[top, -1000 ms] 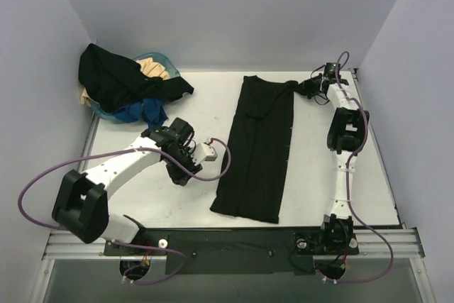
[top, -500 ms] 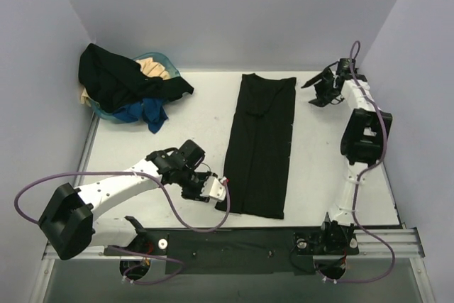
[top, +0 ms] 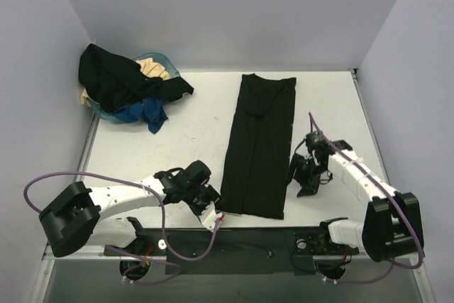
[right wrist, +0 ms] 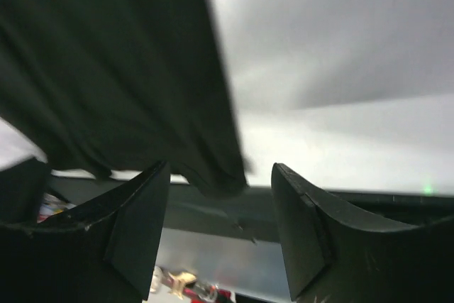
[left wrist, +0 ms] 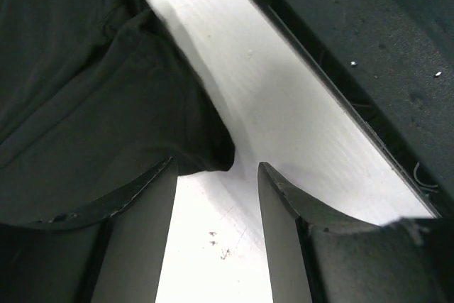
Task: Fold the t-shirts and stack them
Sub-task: Rotate the tshirt 90 degrees, then grab the bottom of the folded rectangular tshirt with both arms
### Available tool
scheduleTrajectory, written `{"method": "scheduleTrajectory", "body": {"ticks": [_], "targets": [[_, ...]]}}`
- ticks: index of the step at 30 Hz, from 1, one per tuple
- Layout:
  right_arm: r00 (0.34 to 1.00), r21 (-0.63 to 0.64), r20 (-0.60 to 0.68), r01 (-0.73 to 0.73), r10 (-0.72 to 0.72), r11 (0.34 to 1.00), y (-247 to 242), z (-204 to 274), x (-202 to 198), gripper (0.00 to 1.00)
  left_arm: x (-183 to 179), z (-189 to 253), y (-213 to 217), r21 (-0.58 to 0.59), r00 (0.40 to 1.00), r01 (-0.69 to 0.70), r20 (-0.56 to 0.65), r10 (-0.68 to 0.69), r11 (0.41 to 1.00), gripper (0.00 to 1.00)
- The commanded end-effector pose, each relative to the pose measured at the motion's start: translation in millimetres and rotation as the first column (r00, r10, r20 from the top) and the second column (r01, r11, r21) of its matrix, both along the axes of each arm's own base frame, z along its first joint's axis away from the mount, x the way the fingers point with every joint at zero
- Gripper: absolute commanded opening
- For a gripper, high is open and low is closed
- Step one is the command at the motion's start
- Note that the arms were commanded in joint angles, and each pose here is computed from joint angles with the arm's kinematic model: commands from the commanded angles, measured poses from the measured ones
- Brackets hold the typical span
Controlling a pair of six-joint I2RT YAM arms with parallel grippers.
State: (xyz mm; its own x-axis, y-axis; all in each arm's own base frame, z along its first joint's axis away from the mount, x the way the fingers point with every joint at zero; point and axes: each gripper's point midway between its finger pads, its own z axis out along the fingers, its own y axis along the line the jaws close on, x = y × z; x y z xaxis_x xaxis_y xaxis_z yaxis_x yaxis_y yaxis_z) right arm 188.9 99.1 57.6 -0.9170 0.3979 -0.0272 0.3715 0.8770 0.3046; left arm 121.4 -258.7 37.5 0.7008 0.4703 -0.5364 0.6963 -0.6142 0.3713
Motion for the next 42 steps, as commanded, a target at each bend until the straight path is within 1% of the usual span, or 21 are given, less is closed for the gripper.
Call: {"method": "scheduleTrajectory", "body": {"ticks": [1, 4, 7, 9, 10, 12, 15, 17, 18, 19, 20, 21, 22, 25, 28, 30, 33, 35, 38, 39, 42], "targets": [[0.995, -0.030, -0.096, 0.030, -0.033, 0.999, 5, -13, -68, 0.54, 1, 6, -18, -0.078, 0.994, 0.074, 0.082, -0.067, 0.994, 0.60], [0.995, -0.039, -0.099, 0.012, -0.016, 0.999, 11, -27, -88, 0.53, 2, 11, -32, -0.120, 0.994, 0.062, 0.100, -0.050, 0.991, 0.63], [0.994, -0.053, -0.107, 0.026, -0.032, 0.998, 13, -40, -95, 0.53, -1, 5, -31, -0.107, 0.995, 0.053, 0.086, -0.044, 0.993, 0.62], [0.991, -0.024, -0.126, 0.034, -0.037, 0.999, 21, -52, -99, 0.52, -2, -4, -23, -0.075, 0.996, 0.043, 0.079, -0.037, 0.996, 0.59], [0.994, -0.005, -0.108, 0.028, -0.029, 1.000, 26, -57, -96, 0.52, -3, -7, -19, -0.059, 0.996, 0.041, 0.080, -0.037, 0.997, 0.56], [0.992, -0.021, -0.121, 0.023, -0.026, 1.000, 26, -63, -96, 0.52, -1, -11, -14, -0.040, 0.995, 0.034, 0.099, -0.030, 0.999, 0.51], [0.994, -0.069, -0.105, -0.014, 0.007, 0.998, 20, -66, -89, 0.50, 10, -12, -16, -0.053, 0.990, 0.002, 0.139, 0.006, 0.999, 0.50], [0.994, -0.067, -0.103, -0.028, 0.021, 0.997, 22, -67, -86, 0.44, 14, -13, -17, -0.047, 0.988, -0.009, 0.155, 0.016, 0.999, 0.46], [0.994, -0.066, -0.108, -0.033, 0.026, 0.997, 23, -67, -85, 0.31, 16, -13, -18, -0.049, 0.987, -0.019, 0.156, 0.026, 0.999, 0.38], [0.993, -0.064, -0.111, -0.046, 0.039, 0.997, 23, -65, -86, 0.24, 17, -12, -19, -0.054, 0.987, -0.023, 0.158, 0.031, 0.998, 0.26], [0.993, -0.066, -0.113, -0.052, 0.045, 0.996, 22, -64, -86, 0.10, 16, -13, -19, -0.052, 0.987, -0.022, 0.156, 0.030, 0.998, 0.17], [0.992, -0.071, -0.115, -0.063, 0.054, 0.995, 21, -62, -88, 0.04, 13, -13, -17, -0.043, 0.989, -0.014, 0.143, 0.020, 0.999, 0.00], [0.992, -0.066, -0.106, -0.073, 0.066, 0.995, 21, -59, -88, 0.00, 10, -14, -17, -0.037, 0.990, 0.005, 0.142, 0.000, 0.999, 0.00], [0.987, -0.035, -0.123, -0.109, 0.104, 0.993, 23, -48, -96, 0.00, -5, -4, -13, 0.006, 0.996, 0.005, 0.092, -0.005, 1.000, 0.00], [0.973, 0.012, -0.164, -0.160, 0.160, 0.987, 27, -35, -111, 0.00, -16, 15, -11, 0.036, 0.990, -0.124, -0.062, 0.127, 0.992, 0.00], [0.964, 0.040, -0.196, -0.175, 0.180, 0.984, 29, -29, -123, 0.00, -34, 27, -5, 0.070, 0.977, -0.120, -0.170, 0.131, 0.990, 0.00], [0.955, 0.076, -0.217, -0.191, 0.204, 0.979, 34, -17, -132, 0.00, -29, 33, -3, 0.086, 0.975, -0.147, -0.156, 0.159, 0.985, 0.00], [0.954, 0.127, -0.198, -0.200, 0.223, 0.972, 43, -2, -128, 0.00, -25, 42, -11, 0.079, 0.976, -0.144, -0.155, 0.154, 0.986, 0.00], [0.960, 0.133, -0.189, -0.183, 0.206, 0.974, 43, 15, -111, 0.00, 3, 66, -34, 0.012, 0.958, -0.249, -0.144, 0.248, 0.969, 0.00], [0.966, 0.136, -0.166, -0.178, 0.199, 0.975, 45, 26, -100, 0.00, 10, 65, -36, 0.014, 0.949, -0.269, -0.164, 0.268, 0.963, 0.00], [0.977, 0.120, -0.114, -0.164, 0.178, 0.979, 39, 38, -61, 0.00, 53, 87, -53, -0.018, 0.897, -0.382, -0.247, 0.366, 0.924, 0.00]]}}
